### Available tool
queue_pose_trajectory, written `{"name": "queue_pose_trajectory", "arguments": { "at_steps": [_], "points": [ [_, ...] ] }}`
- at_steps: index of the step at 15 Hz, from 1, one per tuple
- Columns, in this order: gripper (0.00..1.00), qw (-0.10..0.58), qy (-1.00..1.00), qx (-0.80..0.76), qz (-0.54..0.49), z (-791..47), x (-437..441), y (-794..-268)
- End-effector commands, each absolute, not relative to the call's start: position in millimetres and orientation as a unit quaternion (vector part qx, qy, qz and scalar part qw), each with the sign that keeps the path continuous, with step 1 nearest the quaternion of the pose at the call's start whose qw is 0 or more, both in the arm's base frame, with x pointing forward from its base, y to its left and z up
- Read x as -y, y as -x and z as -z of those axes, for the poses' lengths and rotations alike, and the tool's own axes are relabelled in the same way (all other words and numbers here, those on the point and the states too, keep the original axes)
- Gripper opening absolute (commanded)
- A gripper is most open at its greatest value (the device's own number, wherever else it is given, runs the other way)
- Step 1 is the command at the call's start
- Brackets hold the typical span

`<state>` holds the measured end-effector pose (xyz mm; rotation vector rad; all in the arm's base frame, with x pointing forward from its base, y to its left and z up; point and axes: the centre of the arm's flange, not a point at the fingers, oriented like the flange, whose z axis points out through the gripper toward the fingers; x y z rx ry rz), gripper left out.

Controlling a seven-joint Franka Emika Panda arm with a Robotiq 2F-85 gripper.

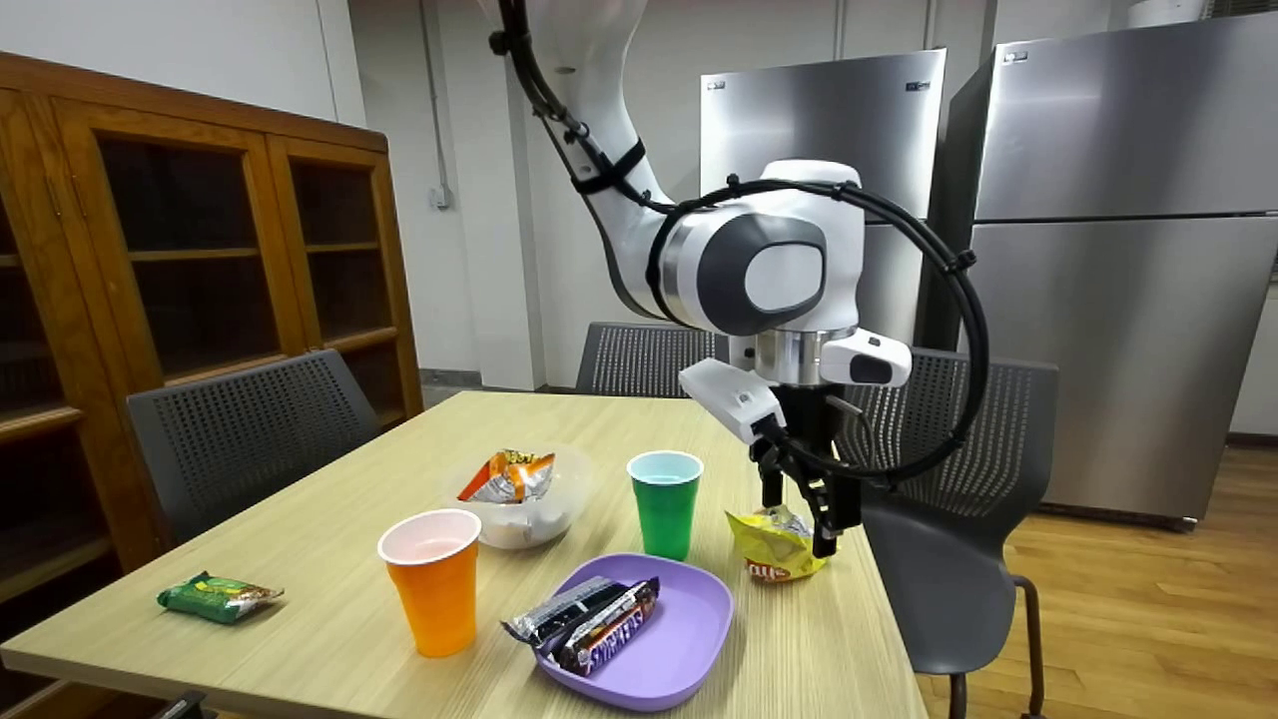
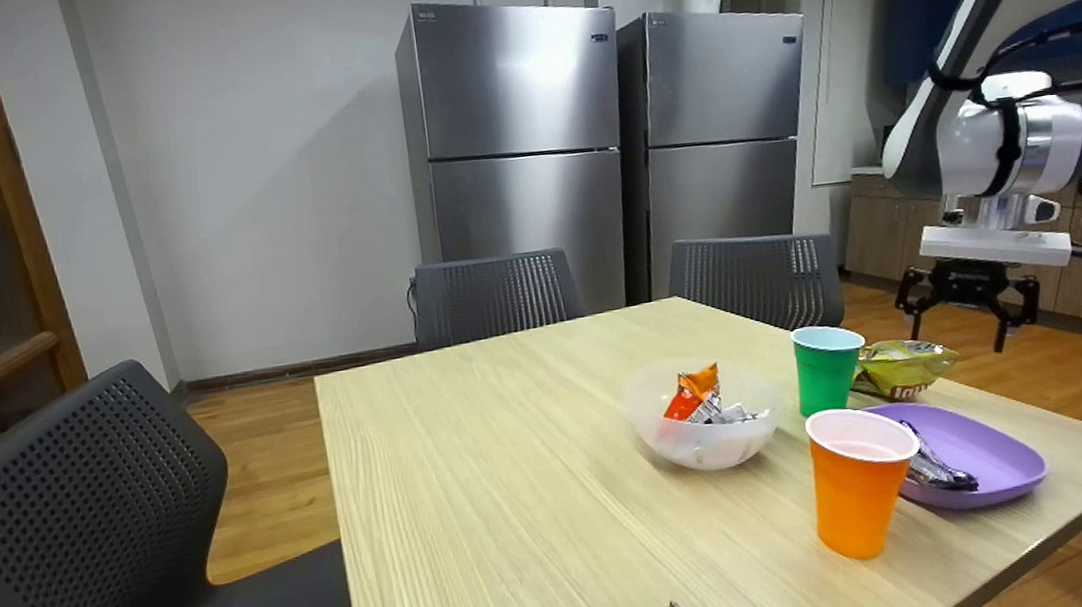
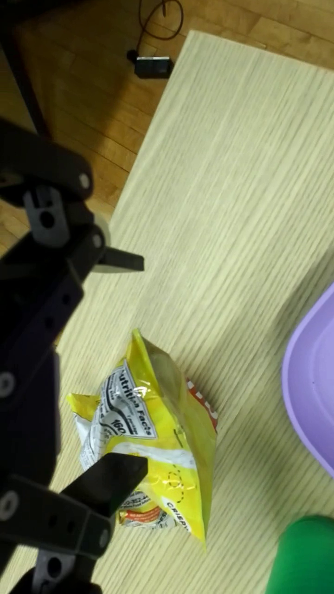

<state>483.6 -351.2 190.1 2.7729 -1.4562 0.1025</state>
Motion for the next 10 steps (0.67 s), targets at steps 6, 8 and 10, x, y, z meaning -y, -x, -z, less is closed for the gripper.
{"name": "queue_pose_trajectory", "arguments": {
  "at_steps": [6, 8, 10],
  "points": [
    [1.00, 0.014, -0.935, 0.353, 0.000, -189.1, 367.5, -520.8],
    [1.00, 0.025, -0.946, 0.324, 0.008, -185.7, 365.5, -524.4],
    [1.00, 0.034, -0.952, 0.305, 0.014, -181.2, 365.6, -529.9]
  ]
}}
